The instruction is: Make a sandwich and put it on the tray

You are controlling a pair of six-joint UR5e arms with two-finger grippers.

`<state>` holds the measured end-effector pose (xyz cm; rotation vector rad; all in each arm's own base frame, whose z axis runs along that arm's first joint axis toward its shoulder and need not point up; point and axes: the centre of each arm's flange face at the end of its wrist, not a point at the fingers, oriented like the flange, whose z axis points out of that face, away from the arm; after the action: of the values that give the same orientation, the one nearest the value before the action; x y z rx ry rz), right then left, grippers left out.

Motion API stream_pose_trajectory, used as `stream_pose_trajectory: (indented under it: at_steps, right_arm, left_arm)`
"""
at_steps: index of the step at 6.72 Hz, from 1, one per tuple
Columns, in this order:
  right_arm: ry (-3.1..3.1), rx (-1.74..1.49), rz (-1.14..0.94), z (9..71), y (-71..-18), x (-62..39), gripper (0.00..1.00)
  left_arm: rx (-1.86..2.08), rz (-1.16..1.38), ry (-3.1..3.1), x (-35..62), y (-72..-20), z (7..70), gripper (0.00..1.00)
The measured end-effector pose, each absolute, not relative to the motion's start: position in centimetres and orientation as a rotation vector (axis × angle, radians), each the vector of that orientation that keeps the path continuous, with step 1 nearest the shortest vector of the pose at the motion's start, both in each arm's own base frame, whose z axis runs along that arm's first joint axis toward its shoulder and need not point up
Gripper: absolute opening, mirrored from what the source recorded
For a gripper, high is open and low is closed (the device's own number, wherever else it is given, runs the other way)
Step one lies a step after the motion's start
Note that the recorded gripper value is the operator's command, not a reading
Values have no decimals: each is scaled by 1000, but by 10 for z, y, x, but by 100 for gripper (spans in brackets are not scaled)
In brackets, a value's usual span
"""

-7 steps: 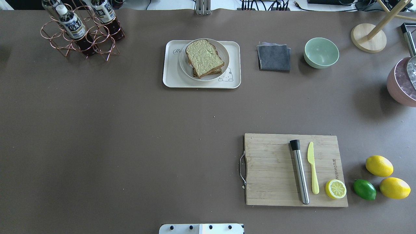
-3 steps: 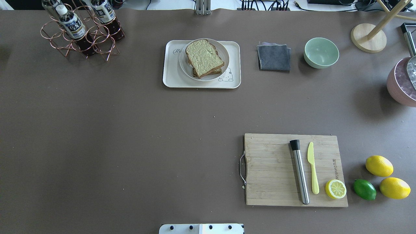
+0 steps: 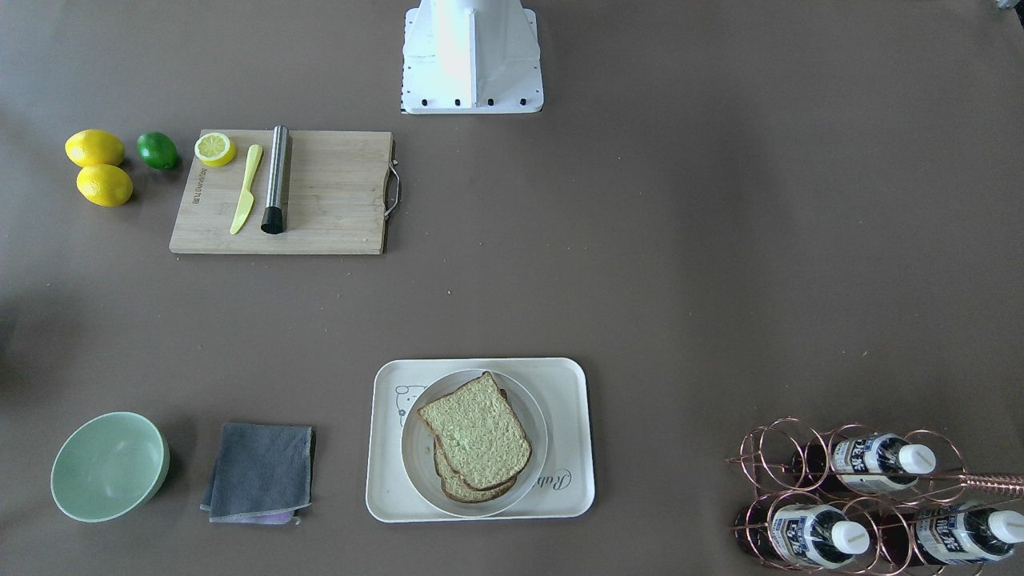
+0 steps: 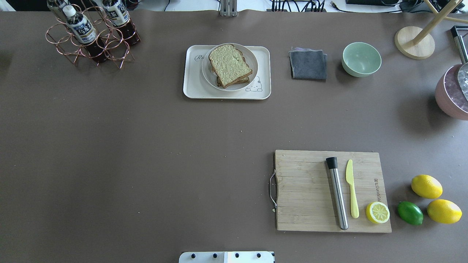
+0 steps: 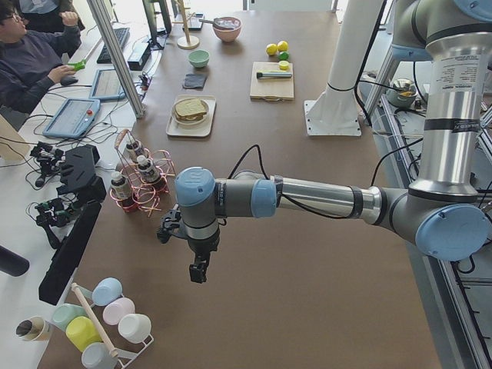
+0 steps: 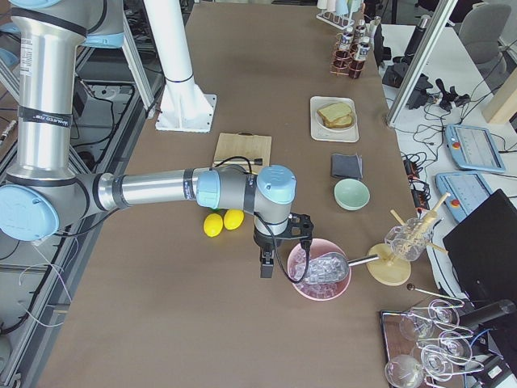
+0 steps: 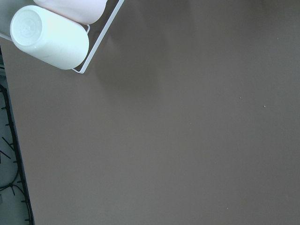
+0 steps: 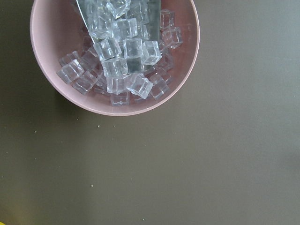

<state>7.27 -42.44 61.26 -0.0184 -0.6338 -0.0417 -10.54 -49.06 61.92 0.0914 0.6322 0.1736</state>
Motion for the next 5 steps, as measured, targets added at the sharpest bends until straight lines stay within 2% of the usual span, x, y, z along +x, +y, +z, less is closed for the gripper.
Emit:
stream_pose_trajectory:
  at_steps: [5]
  right_arm:
    - [-638, 1, -51, 614, -424, 72, 100]
  left_arm:
    - [101, 172, 704, -100, -490, 616, 98]
